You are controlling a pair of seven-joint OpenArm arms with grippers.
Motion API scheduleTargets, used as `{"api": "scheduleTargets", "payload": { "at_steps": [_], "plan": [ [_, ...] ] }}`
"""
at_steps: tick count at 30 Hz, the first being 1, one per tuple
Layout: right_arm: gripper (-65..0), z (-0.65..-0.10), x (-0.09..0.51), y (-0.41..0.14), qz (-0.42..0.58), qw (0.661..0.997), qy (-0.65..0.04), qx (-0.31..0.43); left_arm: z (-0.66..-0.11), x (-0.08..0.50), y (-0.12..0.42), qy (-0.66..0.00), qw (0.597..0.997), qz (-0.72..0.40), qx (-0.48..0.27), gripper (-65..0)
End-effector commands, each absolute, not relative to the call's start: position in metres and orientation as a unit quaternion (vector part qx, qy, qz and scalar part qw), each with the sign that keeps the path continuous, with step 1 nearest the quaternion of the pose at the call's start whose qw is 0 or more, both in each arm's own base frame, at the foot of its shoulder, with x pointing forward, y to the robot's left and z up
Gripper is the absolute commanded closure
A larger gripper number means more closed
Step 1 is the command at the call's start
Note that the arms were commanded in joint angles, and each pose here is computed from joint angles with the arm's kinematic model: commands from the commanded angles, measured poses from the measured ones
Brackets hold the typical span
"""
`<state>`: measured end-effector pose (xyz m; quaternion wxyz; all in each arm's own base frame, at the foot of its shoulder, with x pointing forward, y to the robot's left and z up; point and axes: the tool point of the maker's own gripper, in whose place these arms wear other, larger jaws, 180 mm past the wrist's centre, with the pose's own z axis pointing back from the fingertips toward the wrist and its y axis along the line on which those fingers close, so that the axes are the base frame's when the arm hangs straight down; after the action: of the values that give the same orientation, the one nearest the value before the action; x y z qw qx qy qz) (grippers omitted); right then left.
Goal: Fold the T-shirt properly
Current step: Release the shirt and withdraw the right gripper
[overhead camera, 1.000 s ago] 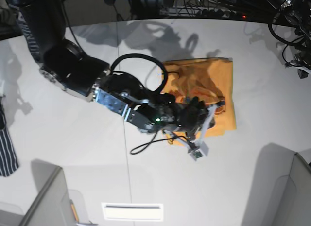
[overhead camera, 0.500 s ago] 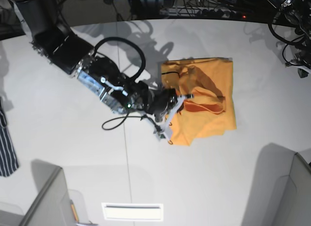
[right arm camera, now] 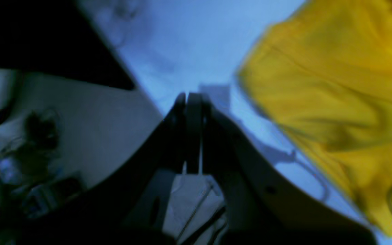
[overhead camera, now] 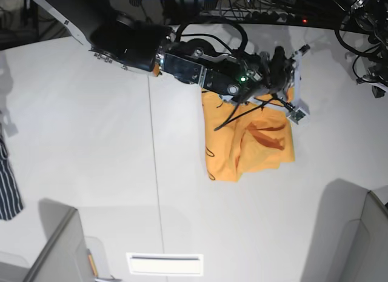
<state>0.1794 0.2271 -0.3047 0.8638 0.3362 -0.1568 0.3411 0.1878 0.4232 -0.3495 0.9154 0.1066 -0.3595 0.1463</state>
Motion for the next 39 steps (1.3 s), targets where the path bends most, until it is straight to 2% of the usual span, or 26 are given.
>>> {"api": "scheduleTargets", "payload": {
  "at_steps": [1, 7, 11, 15, 18, 22, 30, 32, 36, 39],
  "plan": [
    [0.0, -0.283, 0.214, 0.223, 0.313, 0.861, -0.21, 0.342, -0.332, 0.195, 0.433, -0.38, 0.907, 0.133, 0.121, 0.0],
    [0.0, -0.296, 0.299, 0.148, 0.161, 0.906, -0.233, 0.315, -0.33, 0.195, 0.435, -0.38, 0.907, 0.131, 0.125, 0.0],
    [0.0, -0.316, 0.322, 0.128, 0.147, 0.923, -0.236, 0.264, -0.329, 0.195, 0.435, -0.38, 0.907, 0.131, 0.125, 0.0],
    [0.0, -0.319, 0.339, 0.118, 0.152, 0.925, -0.279, 0.208, -0.329, 0.196, 0.434, -0.382, 0.907, 0.132, 0.123, 0.0],
    [0.0, -0.342, 0.346, 0.117, 0.148, 0.939, -0.263, 0.163, -0.33, 0.195, 0.435, -0.38, 0.907, 0.132, 0.124, 0.0],
    [0.0, -0.355, 0.346, 0.127, 0.149, 0.946, -0.242, 0.154, -0.328, 0.195, 0.435, -0.381, 0.906, 0.13, 0.126, 0.0],
    [0.0, -0.35, 0.359, 0.15, 0.187, 0.921, -0.286, 0.188, -0.328, 0.197, 0.433, -0.383, 0.906, 0.13, 0.125, 0.0],
    [0.0, -0.34, 0.363, 0.167, 0.173, 0.908, -0.29, 0.249, -0.328, 0.199, 0.432, -0.384, 0.906, 0.128, 0.123, 0.0],
    [0.0, -0.296, 0.376, 0.205, 0.141, 0.848, -0.313, 0.404, -0.324, 0.213, 0.419, -0.391, 0.907, 0.106, 0.115, 0.0],
    [0.0, -0.274, 0.379, 0.211, 0.165, 0.844, -0.307, 0.408, -0.317, 0.234, 0.39, -0.402, 0.908, 0.051, 0.107, 0.0]
  ]
}}
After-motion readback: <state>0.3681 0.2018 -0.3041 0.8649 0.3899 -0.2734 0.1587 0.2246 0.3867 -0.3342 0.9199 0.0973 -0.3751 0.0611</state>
